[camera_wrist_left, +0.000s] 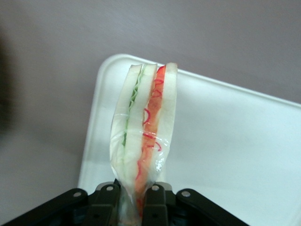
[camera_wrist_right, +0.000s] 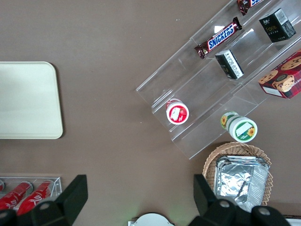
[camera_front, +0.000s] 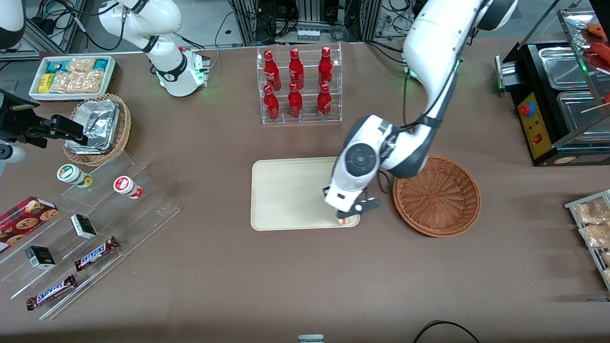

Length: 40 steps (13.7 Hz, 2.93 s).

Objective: Place sandwich from basket to tray

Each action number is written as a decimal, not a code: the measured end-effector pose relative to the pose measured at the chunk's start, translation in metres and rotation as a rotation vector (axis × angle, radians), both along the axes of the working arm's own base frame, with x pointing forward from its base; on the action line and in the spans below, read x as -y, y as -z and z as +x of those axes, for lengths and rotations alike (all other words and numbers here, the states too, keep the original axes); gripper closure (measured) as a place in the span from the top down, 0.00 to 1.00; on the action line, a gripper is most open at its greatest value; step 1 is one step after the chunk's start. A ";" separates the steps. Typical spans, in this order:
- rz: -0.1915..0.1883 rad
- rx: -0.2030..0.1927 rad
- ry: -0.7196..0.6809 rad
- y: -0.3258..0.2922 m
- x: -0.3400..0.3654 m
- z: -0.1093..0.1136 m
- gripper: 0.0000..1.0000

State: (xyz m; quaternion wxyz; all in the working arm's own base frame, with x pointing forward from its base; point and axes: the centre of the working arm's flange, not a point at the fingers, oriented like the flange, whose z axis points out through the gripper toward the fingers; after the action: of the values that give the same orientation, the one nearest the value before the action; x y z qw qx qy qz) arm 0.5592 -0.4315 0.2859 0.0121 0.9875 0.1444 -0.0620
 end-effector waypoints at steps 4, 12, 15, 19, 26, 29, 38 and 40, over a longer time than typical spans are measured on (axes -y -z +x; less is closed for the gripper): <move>-0.009 0.015 0.025 0.012 0.047 -0.029 0.18; 0.050 0.018 0.047 0.047 0.093 -0.052 0.18; 0.054 0.015 0.049 0.053 0.098 -0.049 0.18; 0.053 0.018 0.047 0.053 0.100 -0.048 0.52; 0.021 0.070 0.010 0.004 0.090 -0.019 1.00; 0.042 0.067 0.004 -0.027 0.079 -0.009 1.00; 0.097 0.050 0.012 -0.116 -0.040 0.047 1.00; 0.099 0.034 0.053 -0.122 -0.081 0.055 1.00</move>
State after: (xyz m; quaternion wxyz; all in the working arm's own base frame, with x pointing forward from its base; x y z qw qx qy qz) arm 0.6140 -0.3508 0.4076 -0.0359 0.9913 0.1209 -0.0383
